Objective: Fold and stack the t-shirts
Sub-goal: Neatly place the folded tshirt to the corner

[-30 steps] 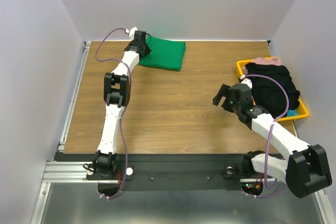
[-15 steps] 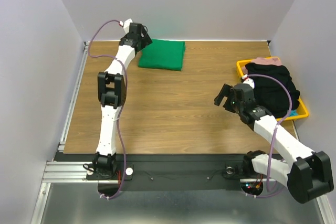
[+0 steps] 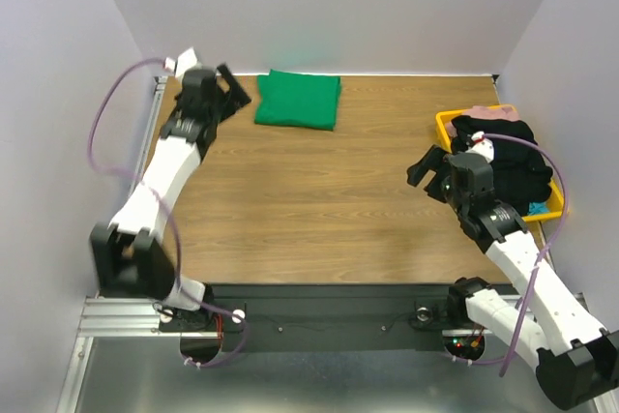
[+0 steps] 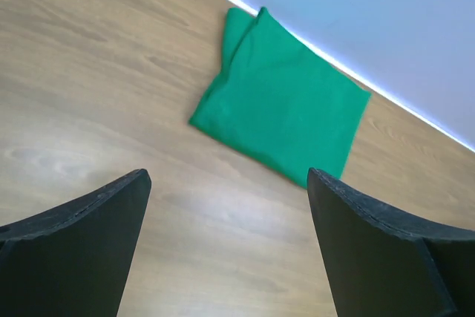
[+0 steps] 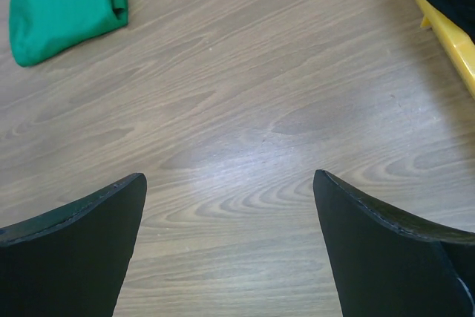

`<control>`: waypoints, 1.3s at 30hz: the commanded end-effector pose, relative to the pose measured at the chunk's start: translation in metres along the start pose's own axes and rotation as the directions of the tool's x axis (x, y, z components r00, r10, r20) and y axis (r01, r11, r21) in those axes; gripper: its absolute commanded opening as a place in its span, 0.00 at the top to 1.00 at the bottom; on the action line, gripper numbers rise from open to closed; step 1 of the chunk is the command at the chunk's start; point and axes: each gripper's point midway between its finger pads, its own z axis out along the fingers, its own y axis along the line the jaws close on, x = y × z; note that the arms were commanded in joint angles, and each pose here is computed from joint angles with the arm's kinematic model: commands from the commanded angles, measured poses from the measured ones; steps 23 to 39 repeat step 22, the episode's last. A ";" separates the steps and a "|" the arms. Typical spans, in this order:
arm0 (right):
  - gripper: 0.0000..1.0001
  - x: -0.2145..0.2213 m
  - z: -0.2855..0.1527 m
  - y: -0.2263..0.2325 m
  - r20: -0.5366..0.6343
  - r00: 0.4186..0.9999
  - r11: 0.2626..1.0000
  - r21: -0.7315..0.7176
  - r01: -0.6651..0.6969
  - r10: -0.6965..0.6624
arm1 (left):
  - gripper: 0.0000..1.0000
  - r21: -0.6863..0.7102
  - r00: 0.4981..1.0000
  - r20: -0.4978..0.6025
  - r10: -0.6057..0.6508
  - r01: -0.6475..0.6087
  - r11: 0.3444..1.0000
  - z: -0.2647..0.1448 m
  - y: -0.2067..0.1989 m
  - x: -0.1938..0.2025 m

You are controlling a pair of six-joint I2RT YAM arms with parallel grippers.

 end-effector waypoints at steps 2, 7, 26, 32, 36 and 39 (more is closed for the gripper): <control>0.00 0.004 -0.013 -0.011 0.020 0.998 0.998 0.013 -0.056 0.056 | 0.01 0.097 0.999 0.021 -0.035 0.033 0.995 -0.073 0.025 0.072; 0.00 0.013 -0.022 -0.016 0.032 0.993 0.994 -0.019 -0.110 0.110 | 0.01 0.128 0.990 -0.019 -0.139 0.141 0.982 -0.127 0.053 0.122; 0.00 0.014 -0.036 -0.017 0.068 0.991 0.991 -0.080 -0.107 0.113 | 0.01 0.058 0.985 0.060 -0.163 0.159 0.986 -0.164 0.090 0.114; 0.00 0.014 -0.036 -0.017 0.068 0.991 0.991 -0.080 -0.107 0.113 | 0.01 0.058 0.985 0.060 -0.163 0.159 0.986 -0.164 0.090 0.114; 0.00 0.014 -0.036 -0.017 0.068 0.991 0.991 -0.080 -0.107 0.113 | 0.01 0.058 0.985 0.060 -0.163 0.159 0.986 -0.164 0.090 0.114; 0.00 0.014 -0.036 -0.017 0.068 0.991 0.991 -0.080 -0.107 0.113 | 0.01 0.058 0.985 0.060 -0.163 0.159 0.986 -0.164 0.090 0.114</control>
